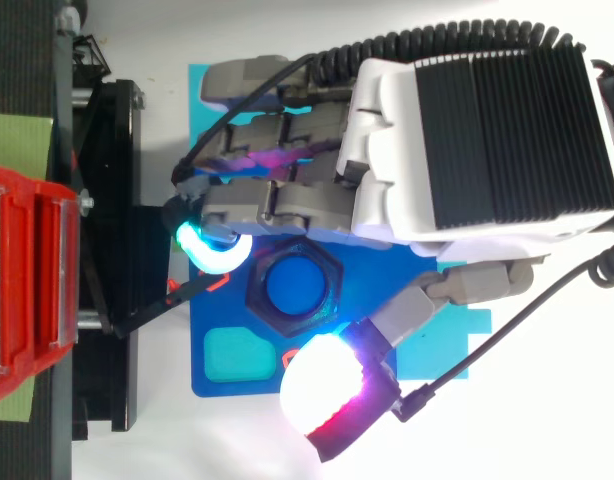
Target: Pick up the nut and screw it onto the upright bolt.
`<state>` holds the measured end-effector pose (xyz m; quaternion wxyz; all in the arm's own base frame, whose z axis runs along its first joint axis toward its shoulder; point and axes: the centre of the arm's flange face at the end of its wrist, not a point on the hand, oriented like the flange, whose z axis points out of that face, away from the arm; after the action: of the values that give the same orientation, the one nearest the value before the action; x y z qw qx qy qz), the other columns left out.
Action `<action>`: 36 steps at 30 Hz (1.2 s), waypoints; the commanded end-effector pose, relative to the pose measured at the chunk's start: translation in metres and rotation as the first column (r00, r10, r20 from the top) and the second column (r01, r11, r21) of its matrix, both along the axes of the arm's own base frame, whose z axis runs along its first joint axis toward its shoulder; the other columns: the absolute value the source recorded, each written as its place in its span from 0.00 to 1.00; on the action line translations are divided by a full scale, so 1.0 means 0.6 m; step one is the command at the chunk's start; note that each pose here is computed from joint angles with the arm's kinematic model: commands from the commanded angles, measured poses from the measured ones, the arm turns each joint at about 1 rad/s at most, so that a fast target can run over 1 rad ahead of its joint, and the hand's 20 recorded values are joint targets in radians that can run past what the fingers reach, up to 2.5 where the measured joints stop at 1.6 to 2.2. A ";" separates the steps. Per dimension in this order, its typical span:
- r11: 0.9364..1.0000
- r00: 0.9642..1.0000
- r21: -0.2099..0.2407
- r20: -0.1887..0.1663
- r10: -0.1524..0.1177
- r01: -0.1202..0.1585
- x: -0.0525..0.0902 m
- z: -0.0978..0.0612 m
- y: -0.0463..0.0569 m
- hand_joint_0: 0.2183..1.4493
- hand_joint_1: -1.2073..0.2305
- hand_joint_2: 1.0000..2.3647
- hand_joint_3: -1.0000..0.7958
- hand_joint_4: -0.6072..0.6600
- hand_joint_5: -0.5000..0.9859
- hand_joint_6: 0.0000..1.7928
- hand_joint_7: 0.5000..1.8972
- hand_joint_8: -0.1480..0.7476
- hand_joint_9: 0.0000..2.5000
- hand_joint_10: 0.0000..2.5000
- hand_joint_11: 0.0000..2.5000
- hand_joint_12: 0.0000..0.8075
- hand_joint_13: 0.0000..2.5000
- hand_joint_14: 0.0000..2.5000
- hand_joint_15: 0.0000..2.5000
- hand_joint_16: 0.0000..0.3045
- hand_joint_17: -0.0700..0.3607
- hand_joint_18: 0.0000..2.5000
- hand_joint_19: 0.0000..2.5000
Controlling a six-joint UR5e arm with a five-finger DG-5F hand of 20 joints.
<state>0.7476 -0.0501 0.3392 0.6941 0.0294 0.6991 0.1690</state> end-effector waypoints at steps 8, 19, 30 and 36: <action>1.000 0.998 0.002 -0.068 0.004 -0.004 -0.018 -0.044 0.000 0.23 0.68 0.00 0.28 0.67 0.32 0.28 0.49 0.48 0.31 0.00 0.00 0.39 0.20 0.00 0.00 0.12 0.35 0.11 0.01; 1.000 0.999 0.024 -0.049 0.000 0.001 -0.015 -0.042 -0.005 0.24 0.68 0.00 0.28 0.65 0.34 0.29 0.63 0.48 0.34 0.00 0.00 0.38 0.21 0.00 0.00 0.11 0.34 0.12 0.00; 1.000 0.999 0.022 -0.047 -0.014 0.015 -0.017 -0.040 -0.026 0.25 0.66 0.00 0.28 0.59 0.36 0.35 0.49 0.49 0.44 0.00 0.00 0.33 0.27 0.00 0.00 0.09 0.31 0.17 0.00; 1.000 0.999 0.023 -0.049 -0.004 0.006 -0.019 -0.040 -0.036 0.26 0.63 0.00 0.28 0.56 0.38 0.36 0.49 0.46 0.54 0.00 0.00 0.24 0.35 0.00 0.00 0.06 0.26 0.24 0.02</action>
<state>0.7368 -0.0690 0.3152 0.6774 0.0446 0.7136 0.1731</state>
